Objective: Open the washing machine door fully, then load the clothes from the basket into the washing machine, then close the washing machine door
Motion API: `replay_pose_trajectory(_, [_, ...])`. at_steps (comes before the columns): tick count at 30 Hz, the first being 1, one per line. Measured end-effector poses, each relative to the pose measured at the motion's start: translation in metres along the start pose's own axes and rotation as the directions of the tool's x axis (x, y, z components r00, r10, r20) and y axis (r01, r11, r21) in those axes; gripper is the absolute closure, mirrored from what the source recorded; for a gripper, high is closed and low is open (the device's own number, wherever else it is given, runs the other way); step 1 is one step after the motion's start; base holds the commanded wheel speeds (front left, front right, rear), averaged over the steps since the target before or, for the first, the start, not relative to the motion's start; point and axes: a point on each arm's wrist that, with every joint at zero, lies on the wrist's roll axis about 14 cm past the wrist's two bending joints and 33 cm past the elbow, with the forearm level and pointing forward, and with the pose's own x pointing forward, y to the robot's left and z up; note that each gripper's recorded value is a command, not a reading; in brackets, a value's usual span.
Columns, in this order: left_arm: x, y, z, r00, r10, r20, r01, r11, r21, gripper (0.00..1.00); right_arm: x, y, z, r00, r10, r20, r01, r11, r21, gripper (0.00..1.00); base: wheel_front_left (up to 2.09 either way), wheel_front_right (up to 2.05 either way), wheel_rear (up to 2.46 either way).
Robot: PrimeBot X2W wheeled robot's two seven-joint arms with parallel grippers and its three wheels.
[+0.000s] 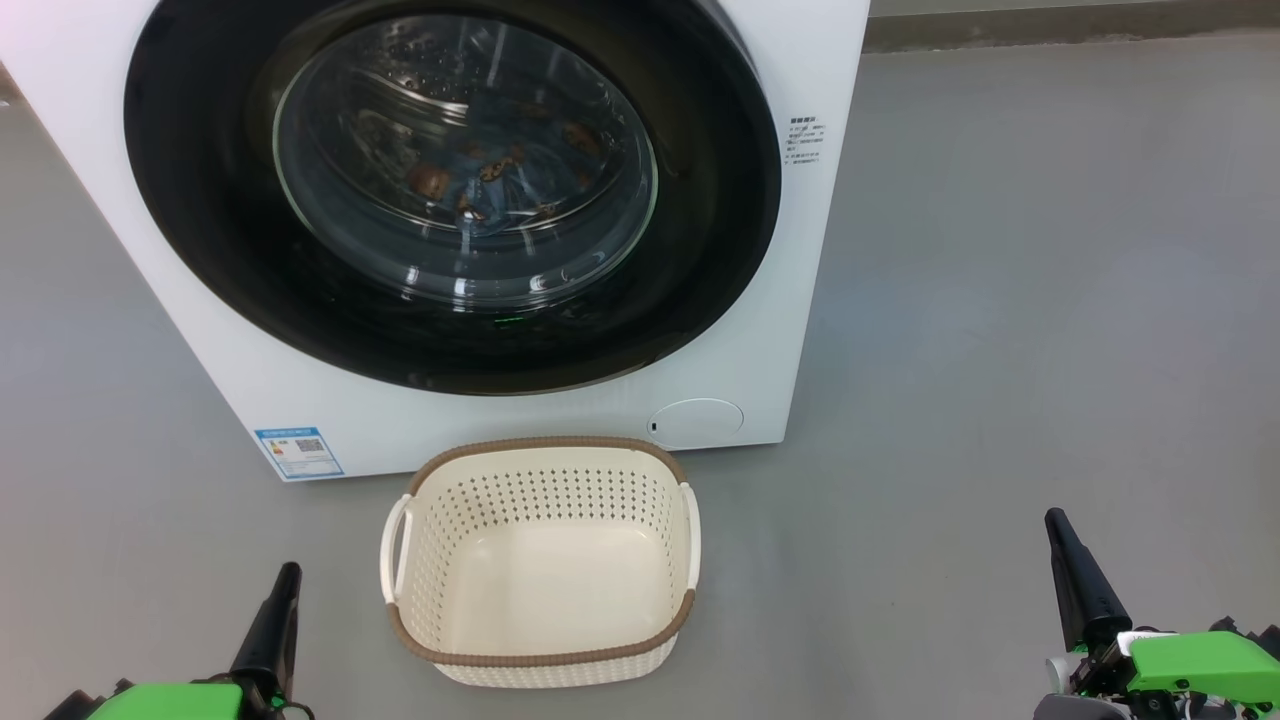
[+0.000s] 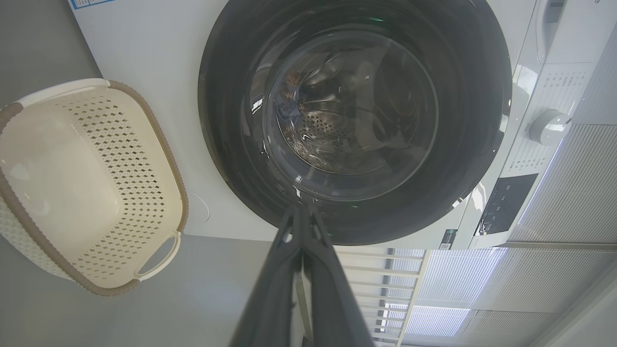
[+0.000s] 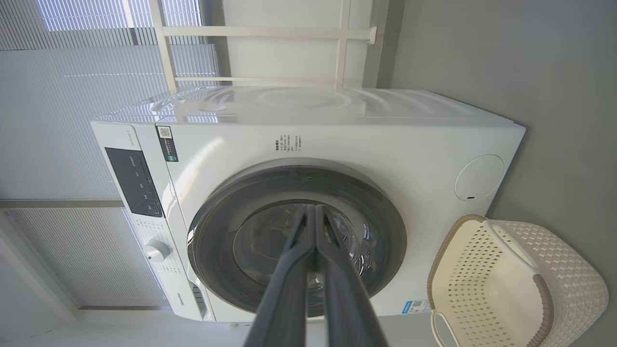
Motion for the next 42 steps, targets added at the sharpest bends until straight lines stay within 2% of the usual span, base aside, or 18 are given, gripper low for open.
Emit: replay_pose_trajectory(42, [0.0000, 0.0000, 0.0004, 1.000, 0.000, 0.000, 0.000, 1.000, 0.002, 1.00, -0.0001, -0.0001, 0.0008, 1.000, 0.000, 0.004, 0.000, 1.000, 0.002, 1.00, 0.00, 0.00, 0.00])
